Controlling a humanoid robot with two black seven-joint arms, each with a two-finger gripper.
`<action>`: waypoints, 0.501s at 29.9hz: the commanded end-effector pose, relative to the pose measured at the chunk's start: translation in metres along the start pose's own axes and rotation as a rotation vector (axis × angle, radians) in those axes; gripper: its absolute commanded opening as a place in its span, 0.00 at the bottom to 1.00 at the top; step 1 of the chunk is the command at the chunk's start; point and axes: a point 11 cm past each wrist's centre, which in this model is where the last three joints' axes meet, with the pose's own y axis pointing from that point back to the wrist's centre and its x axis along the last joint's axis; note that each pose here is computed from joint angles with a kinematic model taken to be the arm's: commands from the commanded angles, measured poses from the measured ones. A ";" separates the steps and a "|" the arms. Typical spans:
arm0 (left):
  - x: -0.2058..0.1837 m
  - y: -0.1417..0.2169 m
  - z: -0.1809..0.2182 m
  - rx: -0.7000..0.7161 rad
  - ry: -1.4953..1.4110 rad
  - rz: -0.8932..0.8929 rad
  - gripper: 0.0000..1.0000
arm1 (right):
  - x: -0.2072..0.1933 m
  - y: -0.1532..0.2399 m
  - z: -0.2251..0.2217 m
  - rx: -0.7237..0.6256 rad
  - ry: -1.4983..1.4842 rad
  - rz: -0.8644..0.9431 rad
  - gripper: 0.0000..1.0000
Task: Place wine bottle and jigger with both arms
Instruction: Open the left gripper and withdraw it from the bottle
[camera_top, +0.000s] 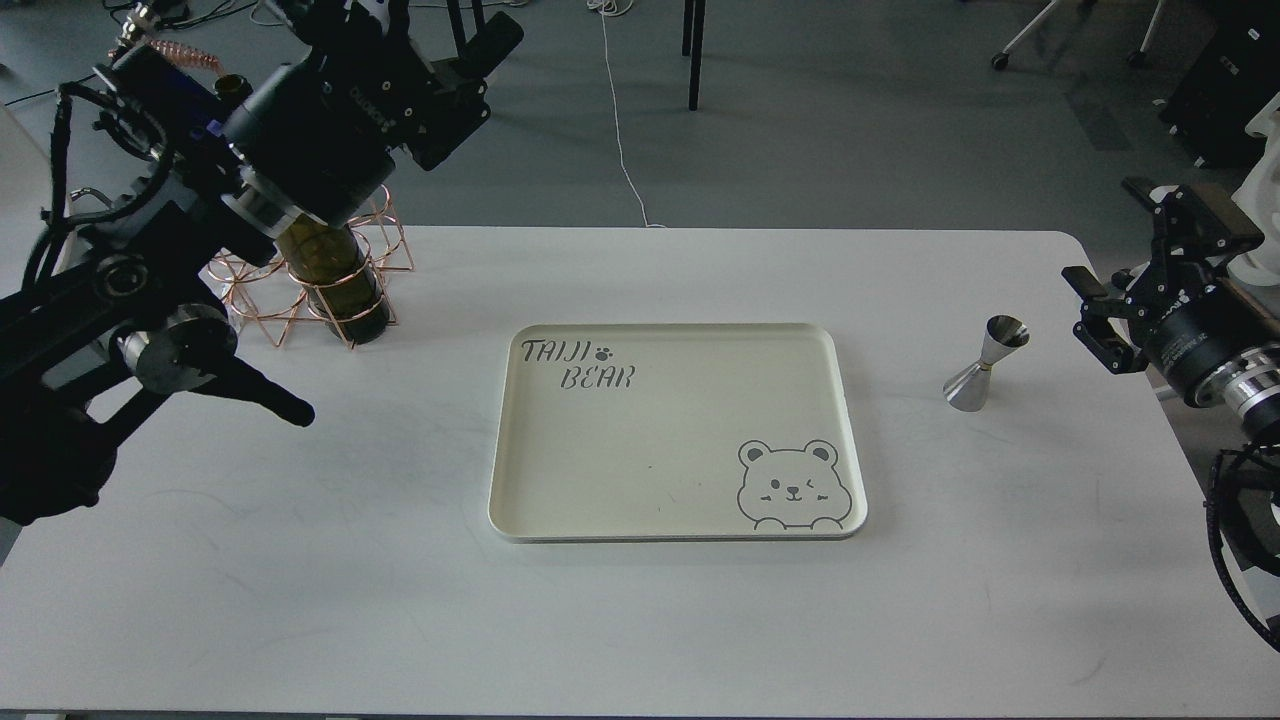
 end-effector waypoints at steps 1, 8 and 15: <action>0.004 0.007 -0.023 0.022 0.086 0.076 0.98 | -0.001 0.000 0.000 0.001 -0.001 0.000 0.98; 0.024 0.037 -0.084 0.109 0.223 0.267 0.98 | -0.005 -0.004 0.000 0.010 -0.023 -0.006 0.98; 0.015 0.049 -0.112 0.136 0.290 0.324 0.98 | -0.024 -0.011 0.011 0.010 -0.068 -0.038 0.99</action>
